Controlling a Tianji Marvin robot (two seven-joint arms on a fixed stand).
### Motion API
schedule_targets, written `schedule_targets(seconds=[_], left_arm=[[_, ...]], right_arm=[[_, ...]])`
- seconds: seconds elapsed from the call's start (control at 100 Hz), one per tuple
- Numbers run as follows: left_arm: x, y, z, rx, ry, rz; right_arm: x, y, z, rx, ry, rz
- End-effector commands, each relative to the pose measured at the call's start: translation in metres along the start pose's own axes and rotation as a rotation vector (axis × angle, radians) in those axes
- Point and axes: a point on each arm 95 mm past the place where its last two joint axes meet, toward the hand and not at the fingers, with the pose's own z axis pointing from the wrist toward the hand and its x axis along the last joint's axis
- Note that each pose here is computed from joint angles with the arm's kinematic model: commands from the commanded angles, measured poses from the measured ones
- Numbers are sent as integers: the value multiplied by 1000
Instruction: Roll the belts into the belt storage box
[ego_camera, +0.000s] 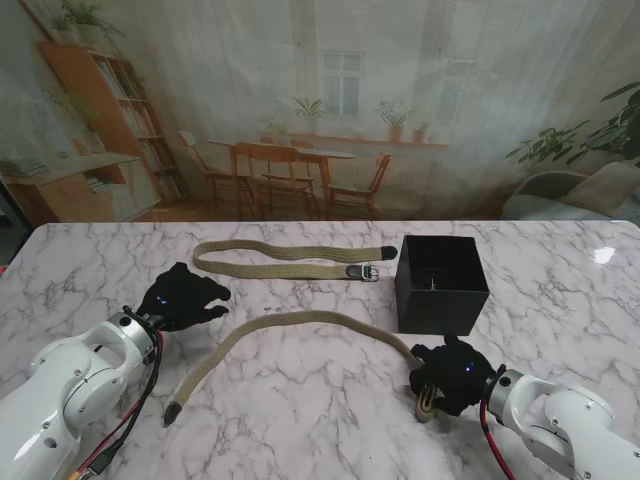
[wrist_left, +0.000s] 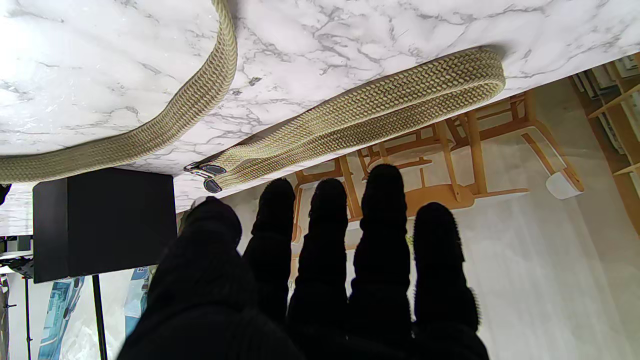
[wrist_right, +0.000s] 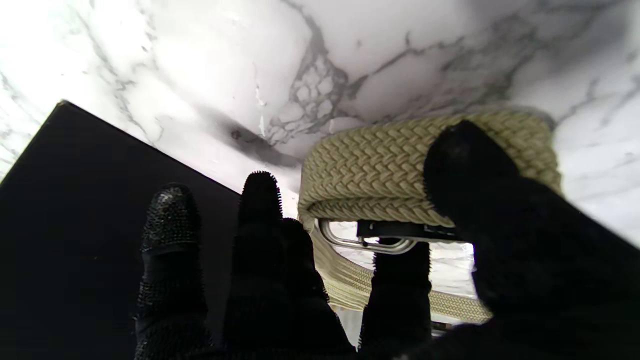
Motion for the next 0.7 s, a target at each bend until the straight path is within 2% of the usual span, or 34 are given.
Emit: schedule_targets(seconds=[0.0,0.69], left_arm=[[1,2,1,-16,3,-5],[2,2,2,-20,4,-7]], right_arm=[[7,-10,1,34,-3,36],[6,-17,9,-104,-39,50]])
